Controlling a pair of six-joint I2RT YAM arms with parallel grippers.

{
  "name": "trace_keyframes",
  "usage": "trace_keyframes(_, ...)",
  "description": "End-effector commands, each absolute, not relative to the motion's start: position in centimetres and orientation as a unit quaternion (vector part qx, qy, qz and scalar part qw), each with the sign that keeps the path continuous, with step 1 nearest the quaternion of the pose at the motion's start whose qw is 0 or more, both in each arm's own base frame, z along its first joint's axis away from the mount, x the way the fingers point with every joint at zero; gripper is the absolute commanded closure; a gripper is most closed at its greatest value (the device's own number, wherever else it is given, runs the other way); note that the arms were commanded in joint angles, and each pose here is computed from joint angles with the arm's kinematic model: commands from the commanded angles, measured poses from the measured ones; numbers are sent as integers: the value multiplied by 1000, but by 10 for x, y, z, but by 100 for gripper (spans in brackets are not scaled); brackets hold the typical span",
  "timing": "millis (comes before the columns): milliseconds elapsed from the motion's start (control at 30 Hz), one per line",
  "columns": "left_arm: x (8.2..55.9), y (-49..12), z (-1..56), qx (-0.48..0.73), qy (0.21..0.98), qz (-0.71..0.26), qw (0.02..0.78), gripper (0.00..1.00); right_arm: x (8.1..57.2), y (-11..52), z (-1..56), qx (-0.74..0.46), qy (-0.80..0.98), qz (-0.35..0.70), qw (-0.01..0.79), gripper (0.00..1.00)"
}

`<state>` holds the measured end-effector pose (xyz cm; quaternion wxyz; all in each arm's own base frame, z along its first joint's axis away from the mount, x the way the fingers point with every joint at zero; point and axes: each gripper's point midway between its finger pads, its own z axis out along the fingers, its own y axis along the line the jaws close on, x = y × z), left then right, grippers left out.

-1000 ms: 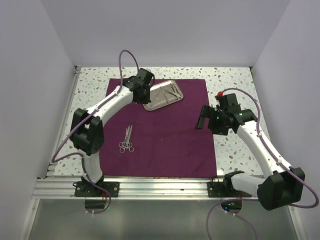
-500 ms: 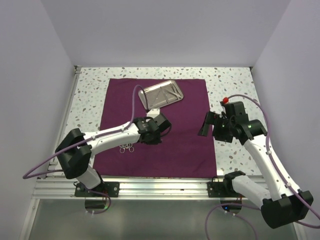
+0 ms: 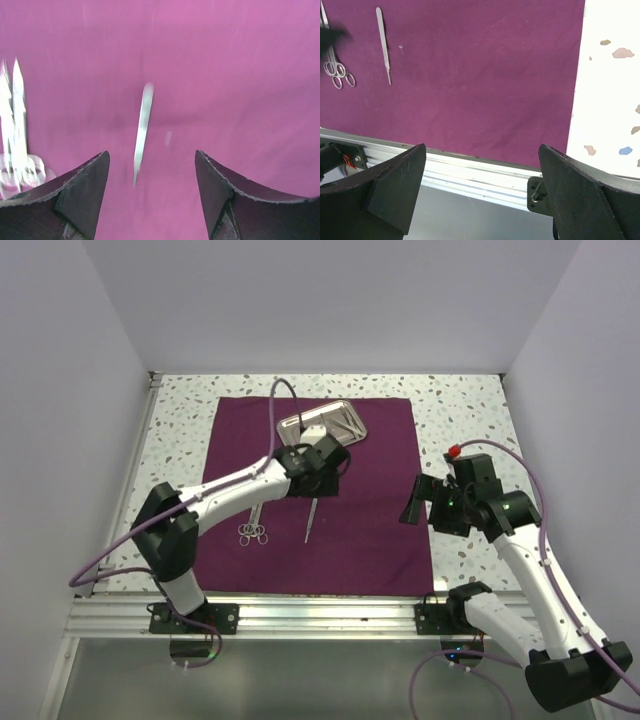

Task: Open and lay out the surgical kit
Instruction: Place the medical item in the surgical kit, then pick up the medical item from the container.

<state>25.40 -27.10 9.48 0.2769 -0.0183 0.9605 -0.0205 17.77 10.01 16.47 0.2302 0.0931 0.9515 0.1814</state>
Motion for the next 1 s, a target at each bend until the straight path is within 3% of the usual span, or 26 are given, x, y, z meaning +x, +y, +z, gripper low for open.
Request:
trace_keyframes(0, 327, -260, 129, -7, 944, -24, 328, 28, 181, 98, 179, 88, 949, 177, 245, 2)
trace_keyframes(33, 366, -253, 134, 26, 940, -25, 338, 30, 187, 97, 181, 89, 949, 170, 251, 2)
trace_keyframes(367, 483, -275, 97, 39, 944, -33, 327, 34, 205, 88, 194, 112, 951, 134, 255, 2)
trace_keyframes(467, 515, -296, 109, 22, 933, -55, 355, 34, 205, 83, 190, 123, 952, 118, 253, 2)
trace_keyframes(967, 500, -339, 55, -1, 940, -49, 337, 37, 196, 70, 181, 119, 960, 81, 241, 2)
